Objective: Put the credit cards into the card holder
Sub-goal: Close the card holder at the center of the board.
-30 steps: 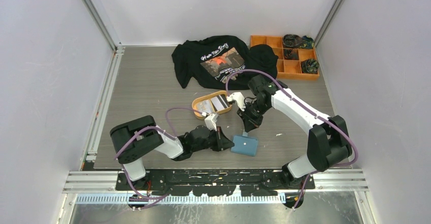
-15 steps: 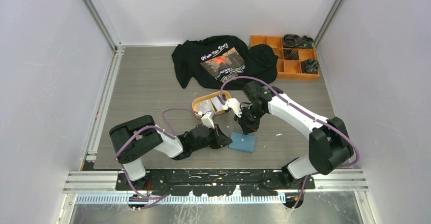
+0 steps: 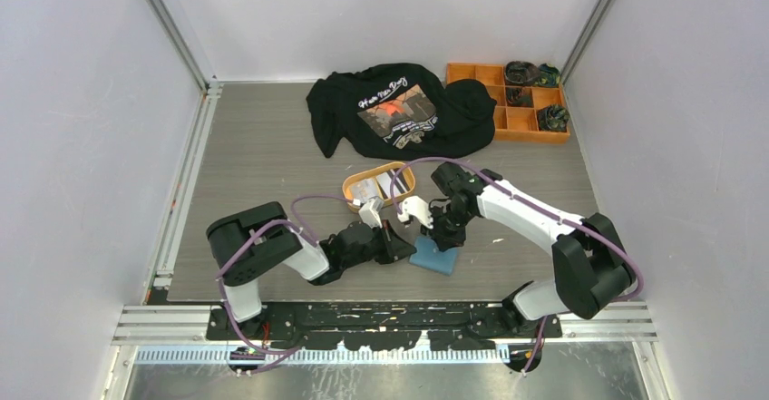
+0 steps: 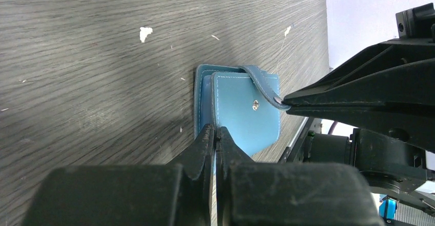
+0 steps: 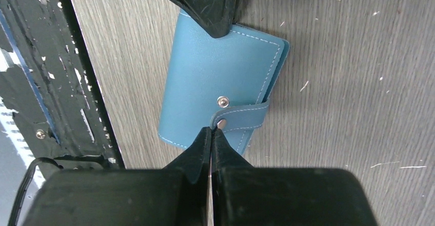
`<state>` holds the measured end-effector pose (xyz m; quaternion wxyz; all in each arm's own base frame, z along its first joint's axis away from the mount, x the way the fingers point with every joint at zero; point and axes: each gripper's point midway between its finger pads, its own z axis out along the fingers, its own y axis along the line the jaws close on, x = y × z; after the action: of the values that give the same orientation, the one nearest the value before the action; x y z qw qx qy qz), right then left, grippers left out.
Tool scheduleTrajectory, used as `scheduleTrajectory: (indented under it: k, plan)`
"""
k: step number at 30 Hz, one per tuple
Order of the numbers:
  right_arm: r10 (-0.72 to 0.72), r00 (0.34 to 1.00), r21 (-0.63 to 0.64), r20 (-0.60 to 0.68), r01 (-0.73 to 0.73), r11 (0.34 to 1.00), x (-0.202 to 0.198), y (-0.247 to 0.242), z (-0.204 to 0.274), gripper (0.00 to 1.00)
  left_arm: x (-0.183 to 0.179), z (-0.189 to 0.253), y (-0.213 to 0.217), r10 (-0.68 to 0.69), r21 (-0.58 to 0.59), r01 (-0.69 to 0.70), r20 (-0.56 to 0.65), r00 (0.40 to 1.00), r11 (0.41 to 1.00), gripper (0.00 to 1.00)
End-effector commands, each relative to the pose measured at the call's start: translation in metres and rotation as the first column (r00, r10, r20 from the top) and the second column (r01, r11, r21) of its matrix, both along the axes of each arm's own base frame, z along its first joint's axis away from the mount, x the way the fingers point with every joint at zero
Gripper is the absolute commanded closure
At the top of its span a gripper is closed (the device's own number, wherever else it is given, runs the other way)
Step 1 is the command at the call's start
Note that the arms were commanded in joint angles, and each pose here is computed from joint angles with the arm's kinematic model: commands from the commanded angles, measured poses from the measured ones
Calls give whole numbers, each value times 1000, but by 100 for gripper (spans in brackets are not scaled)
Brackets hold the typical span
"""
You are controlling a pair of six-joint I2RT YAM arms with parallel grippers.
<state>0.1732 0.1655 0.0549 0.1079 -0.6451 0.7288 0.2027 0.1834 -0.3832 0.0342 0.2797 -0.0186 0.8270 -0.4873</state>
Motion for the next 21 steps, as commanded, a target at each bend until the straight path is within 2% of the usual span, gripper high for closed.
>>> scheduleTrajectory:
  k: [1,12,21]
  plan:
    - [40,995,17,90,-42,999,10,8,5,99,6,11,-3,14,-53,-13,25,1000,999,100]
    - [63,990,-70,126,-54,996,14,7,-8,99,3,11,-3,10,-91,-9,19,1000,996,100]
    - [125,988,-77,90,-118,990,1,8,-10,99,4,11,-1,19,-99,-16,23,1000,995,100]
